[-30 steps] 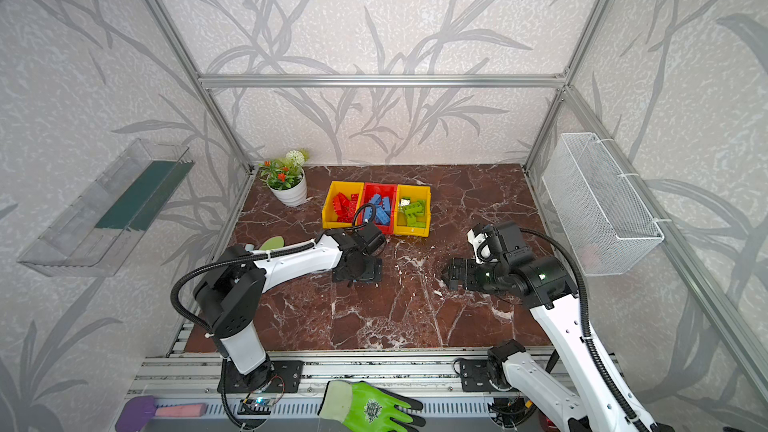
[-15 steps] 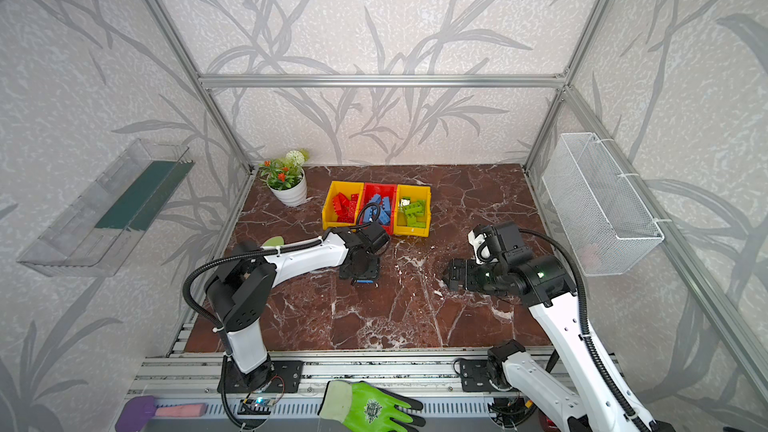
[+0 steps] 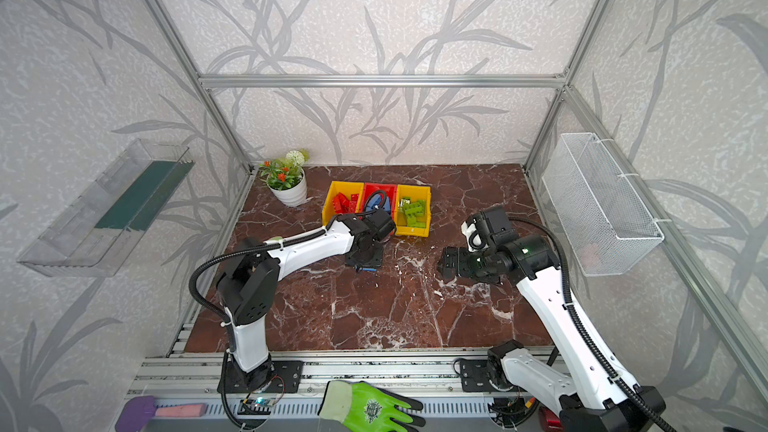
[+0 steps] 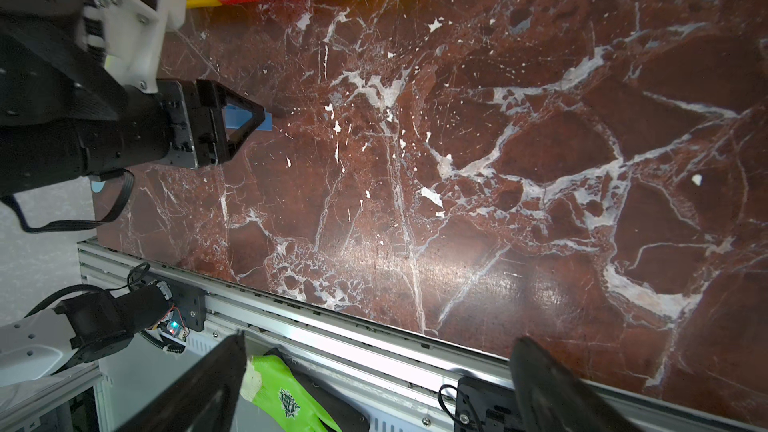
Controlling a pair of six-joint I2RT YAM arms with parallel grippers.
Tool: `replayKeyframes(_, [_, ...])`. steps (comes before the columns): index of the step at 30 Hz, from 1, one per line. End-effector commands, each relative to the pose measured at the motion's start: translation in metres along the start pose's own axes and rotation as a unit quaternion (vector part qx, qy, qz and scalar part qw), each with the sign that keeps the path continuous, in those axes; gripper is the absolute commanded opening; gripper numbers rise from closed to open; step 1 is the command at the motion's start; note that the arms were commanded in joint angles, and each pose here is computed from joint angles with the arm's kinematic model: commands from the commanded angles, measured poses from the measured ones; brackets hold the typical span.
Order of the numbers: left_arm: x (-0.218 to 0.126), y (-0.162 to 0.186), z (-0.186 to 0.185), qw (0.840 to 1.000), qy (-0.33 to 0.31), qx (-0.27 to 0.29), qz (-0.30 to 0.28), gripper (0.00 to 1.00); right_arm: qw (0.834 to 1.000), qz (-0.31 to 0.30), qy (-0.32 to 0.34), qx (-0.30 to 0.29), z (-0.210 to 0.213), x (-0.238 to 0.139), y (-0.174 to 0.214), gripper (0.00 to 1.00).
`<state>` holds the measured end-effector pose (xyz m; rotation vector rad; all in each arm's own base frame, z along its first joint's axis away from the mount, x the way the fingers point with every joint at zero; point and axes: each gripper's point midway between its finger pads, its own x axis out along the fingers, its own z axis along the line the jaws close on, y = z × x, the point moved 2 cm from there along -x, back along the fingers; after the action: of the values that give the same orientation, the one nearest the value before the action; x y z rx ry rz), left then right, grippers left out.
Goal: Sort the legos into containers by color
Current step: 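Carry the last blue brick into the red bin and release it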
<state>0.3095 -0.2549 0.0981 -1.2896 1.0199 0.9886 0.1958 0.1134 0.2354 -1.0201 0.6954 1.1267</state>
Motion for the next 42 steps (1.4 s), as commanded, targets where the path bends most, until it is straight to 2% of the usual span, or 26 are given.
replayKeyframes(1, [-0.021, -0.028, 0.007, 0.999, -0.023, 0.020, -0.023, 0.48, 1.000, -0.017, -0.001, -0.016, 0.007, -0.001, -0.017, 0.99])
replayKeyframes(6, [-0.032, -0.079, 0.007, 0.999, -0.010, 0.012, -0.048, 0.48, 1.000, -0.025, 0.002, -0.017, 0.012, 0.005, -0.036, 0.99])
replayKeyframes(17, [-0.005, -0.176, 0.011, 0.997, 0.032, -0.007, -0.072, 0.50, 0.999, -0.031, 0.018, -0.004, 0.015, 0.011, -0.063, 0.99])
replayKeyframes(18, [-0.001, -0.183, 0.012, 0.997, 0.034, -0.010, -0.072, 0.54, 0.999, -0.030, 0.021, -0.003, 0.014, 0.012, -0.065, 0.99])
replayKeyframes(21, [0.003, -0.199, 0.009, 0.995, 0.067, -0.015, -0.069, 0.80, 0.999, -0.034, 0.030, -0.001, 0.013, 0.010, -0.069, 0.99])
replayKeyframes(23, [0.001, -0.204, 0.001, 0.992, 0.106, -0.014, -0.068, 0.91, 0.999, -0.037, 0.032, 0.003, 0.013, 0.010, -0.072, 0.99])
replayKeyframes(25, [-0.002, -0.210, -0.005, 0.988, 0.134, -0.014, -0.075, 0.97, 0.999, -0.040, 0.034, 0.006, 0.013, 0.010, -0.075, 0.99])
replayKeyframes(31, [-0.038, -0.217, -0.002, 0.982, 0.154, -0.009, -0.107, 0.99, 0.998, -0.046, 0.034, 0.008, 0.012, 0.015, -0.081, 0.99])
replayKeyframes(36, [-0.083, -0.216, 0.033, 0.982, 0.103, -0.013, -0.157, 0.99, 0.997, -0.069, 0.026, -0.011, 0.008, 0.016, -0.089, 0.99])
replayKeyframes(39, [-0.111, -0.209, 0.071, 0.977, 0.062, -0.039, -0.203, 0.99, 0.995, -0.092, 0.025, -0.029, 0.003, 0.015, -0.095, 0.99])
replayKeyframes(42, [-0.131, -0.185, 0.121, 0.967, -0.002, -0.087, -0.240, 0.99, 0.990, -0.116, 0.040, -0.063, -0.005, 0.011, -0.100, 0.99])
